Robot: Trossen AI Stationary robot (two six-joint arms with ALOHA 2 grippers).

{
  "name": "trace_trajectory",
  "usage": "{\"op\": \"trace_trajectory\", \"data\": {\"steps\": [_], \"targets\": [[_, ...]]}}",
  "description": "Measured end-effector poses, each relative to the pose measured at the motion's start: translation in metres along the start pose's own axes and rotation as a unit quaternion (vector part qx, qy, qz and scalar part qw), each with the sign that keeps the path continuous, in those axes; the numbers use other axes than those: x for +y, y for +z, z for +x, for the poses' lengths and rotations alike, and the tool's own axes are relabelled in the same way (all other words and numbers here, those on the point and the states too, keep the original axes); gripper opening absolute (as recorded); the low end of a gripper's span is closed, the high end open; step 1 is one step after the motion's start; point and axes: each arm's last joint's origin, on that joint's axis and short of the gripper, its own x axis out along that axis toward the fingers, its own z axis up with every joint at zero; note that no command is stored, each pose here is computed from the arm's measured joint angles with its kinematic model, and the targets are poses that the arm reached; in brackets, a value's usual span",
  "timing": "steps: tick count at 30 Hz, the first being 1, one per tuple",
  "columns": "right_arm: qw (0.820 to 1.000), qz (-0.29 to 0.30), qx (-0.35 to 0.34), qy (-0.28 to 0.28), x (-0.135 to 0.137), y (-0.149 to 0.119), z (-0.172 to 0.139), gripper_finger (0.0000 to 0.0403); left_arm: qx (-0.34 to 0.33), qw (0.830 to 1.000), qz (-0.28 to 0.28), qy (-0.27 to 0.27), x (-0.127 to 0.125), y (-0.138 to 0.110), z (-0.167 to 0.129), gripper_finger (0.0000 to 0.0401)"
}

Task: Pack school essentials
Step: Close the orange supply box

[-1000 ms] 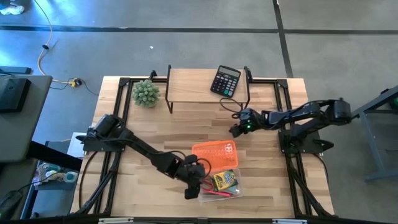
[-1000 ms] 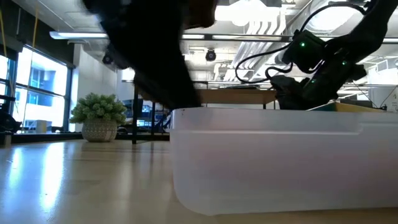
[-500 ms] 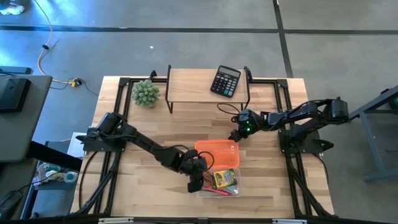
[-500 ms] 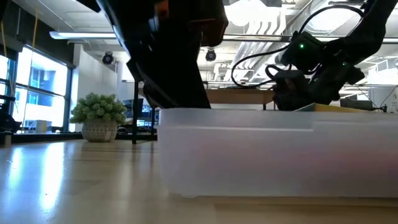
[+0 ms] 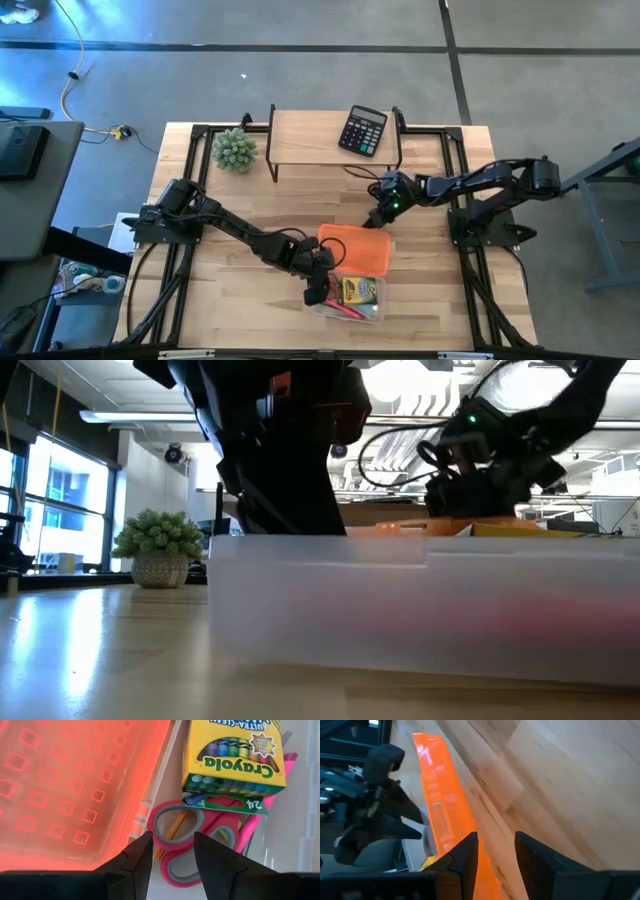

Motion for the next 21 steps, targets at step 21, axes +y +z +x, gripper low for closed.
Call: {"op": "trace_trajectory", "data": {"steps": [21], "targets": [[0.994, -0.066, 0.073, -0.043, 0.093, 0.011, -0.004, 0.0122, -0.018, 0.998, -0.06, 0.029, 0.002, 0.001, 0.001, 0.0133]]}}
